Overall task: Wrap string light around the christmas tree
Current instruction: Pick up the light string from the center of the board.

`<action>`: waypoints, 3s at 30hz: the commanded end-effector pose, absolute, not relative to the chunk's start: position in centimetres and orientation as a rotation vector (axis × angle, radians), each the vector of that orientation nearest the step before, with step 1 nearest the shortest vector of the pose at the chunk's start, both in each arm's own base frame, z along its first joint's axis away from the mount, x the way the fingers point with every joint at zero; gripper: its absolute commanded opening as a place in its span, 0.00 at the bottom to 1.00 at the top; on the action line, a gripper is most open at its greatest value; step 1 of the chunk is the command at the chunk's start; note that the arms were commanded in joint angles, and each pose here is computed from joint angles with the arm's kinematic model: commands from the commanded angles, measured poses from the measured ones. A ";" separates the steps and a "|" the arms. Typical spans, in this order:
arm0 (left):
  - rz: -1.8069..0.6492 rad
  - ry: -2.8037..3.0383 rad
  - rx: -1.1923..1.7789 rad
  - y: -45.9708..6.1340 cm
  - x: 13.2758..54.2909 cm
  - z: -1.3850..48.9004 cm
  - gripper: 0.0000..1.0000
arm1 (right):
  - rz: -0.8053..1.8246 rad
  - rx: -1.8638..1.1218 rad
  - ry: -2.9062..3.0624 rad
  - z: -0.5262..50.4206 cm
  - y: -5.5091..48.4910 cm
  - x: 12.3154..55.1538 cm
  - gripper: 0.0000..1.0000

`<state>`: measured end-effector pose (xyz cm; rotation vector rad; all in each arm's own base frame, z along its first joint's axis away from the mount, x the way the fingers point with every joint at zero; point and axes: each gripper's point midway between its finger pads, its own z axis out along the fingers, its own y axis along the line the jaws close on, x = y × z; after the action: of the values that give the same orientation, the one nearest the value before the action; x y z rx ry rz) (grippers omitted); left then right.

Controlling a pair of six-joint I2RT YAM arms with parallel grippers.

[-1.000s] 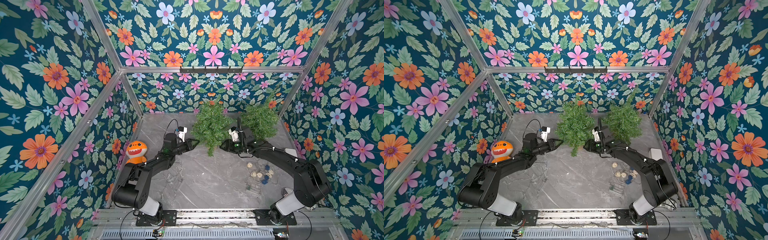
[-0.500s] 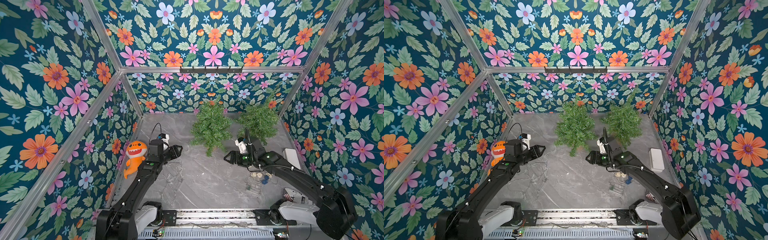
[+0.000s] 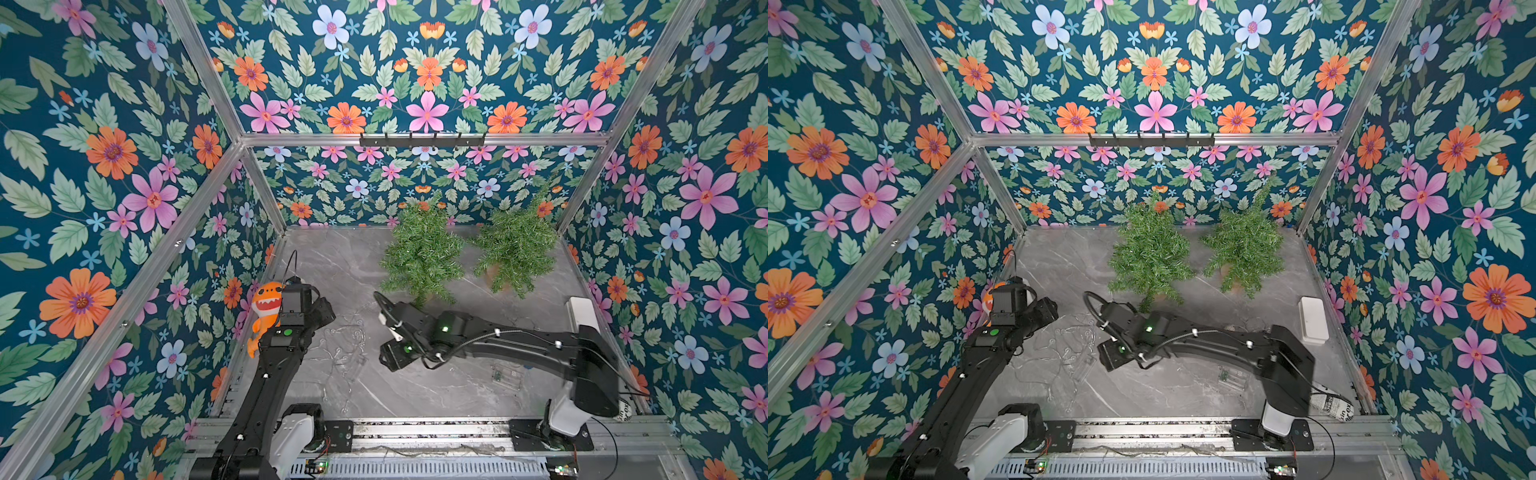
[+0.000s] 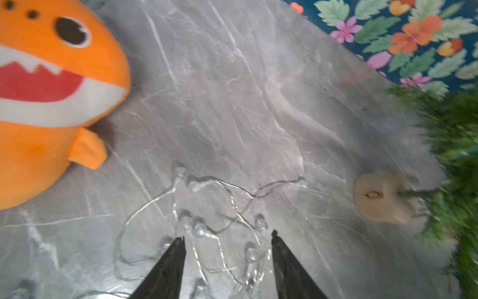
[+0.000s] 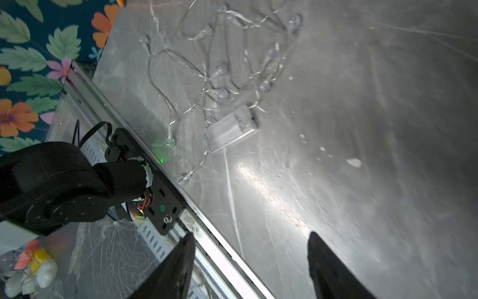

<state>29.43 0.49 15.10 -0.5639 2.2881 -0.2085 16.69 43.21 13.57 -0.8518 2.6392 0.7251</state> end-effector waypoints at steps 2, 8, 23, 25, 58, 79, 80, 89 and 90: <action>-0.222 2.246 -0.699 3.7 29.7 14.9 0.57 | 0.783 -1.079 2.634 11.5 47.1 15.8 0.67; -0.291 2.208 -0.745 4.5 29.8 15.0 0.56 | 0.733 -1.236 2.623 8.8 51.5 15.9 0.67; -0.168 2.182 -0.742 6.4 29.8 17.2 0.55 | 0.376 -1.258 2.513 2.3 55.8 24.0 0.60; -0.183 2.180 -0.732 6.2 29.9 17.6 0.54 | 0.329 -1.191 2.517 2.1 55.0 26.6 0.58; -0.229 2.182 -0.710 5.4 29.8 17.3 0.54 | 0.209 -1.498 2.242 5.9 54.0 24.8 0.66; -0.293 2.146 -0.627 4.4 30.3 20.7 0.51 | 0.610 -1.378 2.234 17.2 52.5 22.8 0.11; -0.299 2.145 -0.621 4.2 30.4 20.7 0.51 | 0.595 -1.383 2.246 16.7 52.3 23.0 0.15; -0.309 2.163 -0.621 3.9 30.2 19.1 0.51 | 0.384 -1.495 2.269 10.1 52.3 25.0 0.60; -0.311 2.162 -0.622 3.9 30.2 19.0 0.51 | 0.364 -1.501 2.262 9.7 52.4 25.2 0.61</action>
<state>30.10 4.03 18.92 -0.6437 2.1672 -0.3064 24.40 52.52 10.19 -1.4688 2.2987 0.4372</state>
